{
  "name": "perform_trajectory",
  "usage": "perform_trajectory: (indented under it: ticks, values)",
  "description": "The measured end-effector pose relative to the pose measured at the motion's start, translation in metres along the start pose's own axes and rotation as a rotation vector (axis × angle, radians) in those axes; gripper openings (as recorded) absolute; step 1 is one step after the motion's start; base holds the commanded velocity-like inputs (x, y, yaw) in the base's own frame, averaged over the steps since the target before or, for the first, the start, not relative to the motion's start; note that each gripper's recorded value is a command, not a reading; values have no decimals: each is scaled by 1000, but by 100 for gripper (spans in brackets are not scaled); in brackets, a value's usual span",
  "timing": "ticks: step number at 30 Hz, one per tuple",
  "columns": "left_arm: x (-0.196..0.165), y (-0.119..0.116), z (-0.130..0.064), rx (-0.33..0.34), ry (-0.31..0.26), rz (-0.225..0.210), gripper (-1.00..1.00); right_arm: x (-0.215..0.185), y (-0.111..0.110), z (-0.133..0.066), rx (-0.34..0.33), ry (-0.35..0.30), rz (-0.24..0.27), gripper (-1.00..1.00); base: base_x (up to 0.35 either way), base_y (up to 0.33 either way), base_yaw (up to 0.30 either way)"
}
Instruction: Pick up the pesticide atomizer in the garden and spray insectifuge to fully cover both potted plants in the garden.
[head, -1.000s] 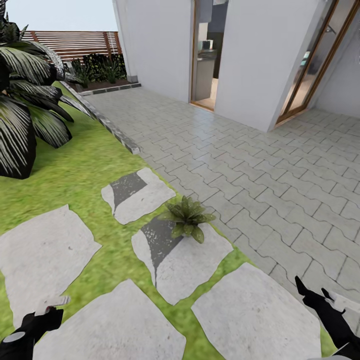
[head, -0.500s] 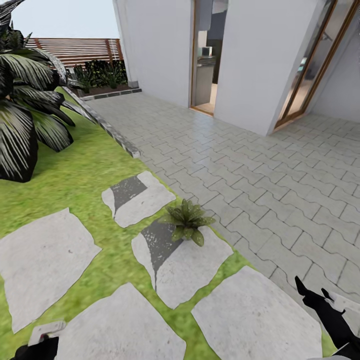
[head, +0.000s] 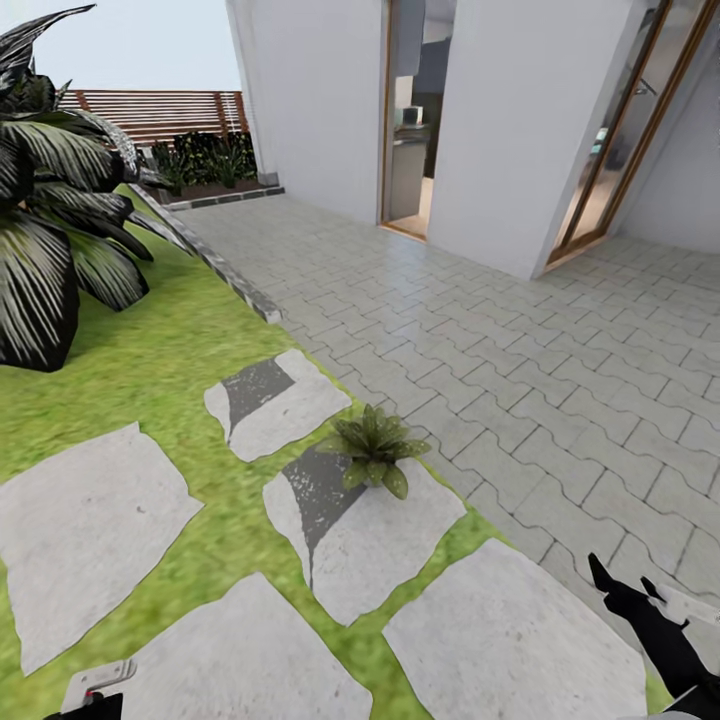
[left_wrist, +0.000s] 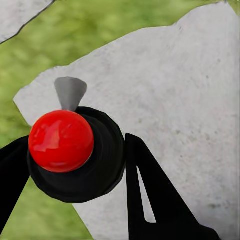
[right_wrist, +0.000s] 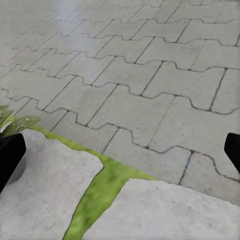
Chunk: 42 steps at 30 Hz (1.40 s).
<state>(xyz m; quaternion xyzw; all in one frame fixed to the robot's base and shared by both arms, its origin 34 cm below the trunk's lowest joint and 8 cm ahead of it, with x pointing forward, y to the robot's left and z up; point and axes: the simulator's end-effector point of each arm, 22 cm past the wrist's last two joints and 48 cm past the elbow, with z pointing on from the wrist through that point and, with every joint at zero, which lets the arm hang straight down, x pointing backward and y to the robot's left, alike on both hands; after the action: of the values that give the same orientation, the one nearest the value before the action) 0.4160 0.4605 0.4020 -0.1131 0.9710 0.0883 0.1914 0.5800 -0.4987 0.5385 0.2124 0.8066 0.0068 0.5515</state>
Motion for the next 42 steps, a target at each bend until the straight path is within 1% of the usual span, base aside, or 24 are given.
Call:
perform_trajectory:
  ticks: [1, 2, 4, 5, 6, 7, 9, 14, 17, 18, 19, 20, 22, 23, 24, 25, 26, 29, 33, 39, 41, 42]
  values:
    - [-1, 0, 0, 0, -2, 0, -100, 1, 1, 0, -3, 5, -2, 100, 0, 0, -29]
    - [-1, 0, -1, 1, -3, -1, -100, 7, 3, 0, -13, 34, -16, 100, 0, 0, -71]
    - [-3, 0, -1, 1, -6, -1, -100, 29, 9, -2, -48, 133, -74, 100, 0, 0, -103]
    - [-3, 0, -1, 2, -8, -2, -100, 37, 10, -4, -57, 166, -93, 100, 0, 0, -117]
    - [-4, -1, -1, 2, -9, -2, -100, 49, 8, -11, -62, 205, -111, 100, 0, 0, -121]
    - [-5, -1, -2, 2, -11, -2, -100, 55, 5, -16, -62, 225, -119, 100, 0, 0, -123]
    - [-6, -1, -2, 3, -14, -3, -100, 64, 2, -23, -63, 249, -128, 100, 0, 0, -126]
    - [-9, -1, -4, 5, -22, -4, -100, 72, 1, -32, -70, 277, -137, 100, 0, 0, -142]
    - [-11, -2, -4, 7, -26, -5, -100, 91, 4, -38, -85, 362, -145, 100, 0, 0, -156]
    - [-12, -2, -5, 7, -28, -5, -100, 98, 3, -41, -79, 398, -142, 100, 0, 0, -112]
    - [-12, -2, -5, 8, -29, -5, -100, 105, -8, -44, -28, 435, -143, 100, 0, 0, -97]
    - [-13, -2, -5, 8, -31, -5, -100, 106, -22, -45, 34, 446, -153, 100, 0, 0, -88]
    - [-14, -2, -6, 8, -34, -6, -100, 102, -62, -49, 223, 446, -189, 100, 0, 0, -86]
    - [-15, -2, -6, 9, -35, -6, -100, 101, -85, -55, 347, 444, -210, 100, 0, 0, -91]
    - [-15, -3, -6, 9, -37, -7, -100, 103, -94, -58, 409, 446, -216, 100, 0, 0, -95]
    - [-16, -3, -6, 10, -38, -7, -100, 109, -95, -59, 442, 454, -212, 100, 0, 0, -99]
    - [-16, -3, -7, 10, -40, -7, -100, 124, -87, -58, 449, 473, -194, 100, 0, 0, -101]
    - [-18, -3, -7, 11, -43, -7, -100, 151, -62, -53, 416, 509, -152, 100, 0, 0, -78]
    - [-18, -4, -8, 12, -45, -8, -100, 159, -53, -51, 402, 520, -137, 100, 0, 0, -19]
    - [-18, -4, -8, 13, -45, -8, -100, 164, -47, -50, 390, 527, -131, 100, 0, 0, -2]
    - [-18, -4, -8, 13, -45, -8, -100, 172, -37, -49, 371, 538, -117, 100, 0, 0, 0]
    - [-18, -4, -8, 13, -45, -7, -100, 180, -26, -48, 349, 549, -102, 100, 0, 0, 0]
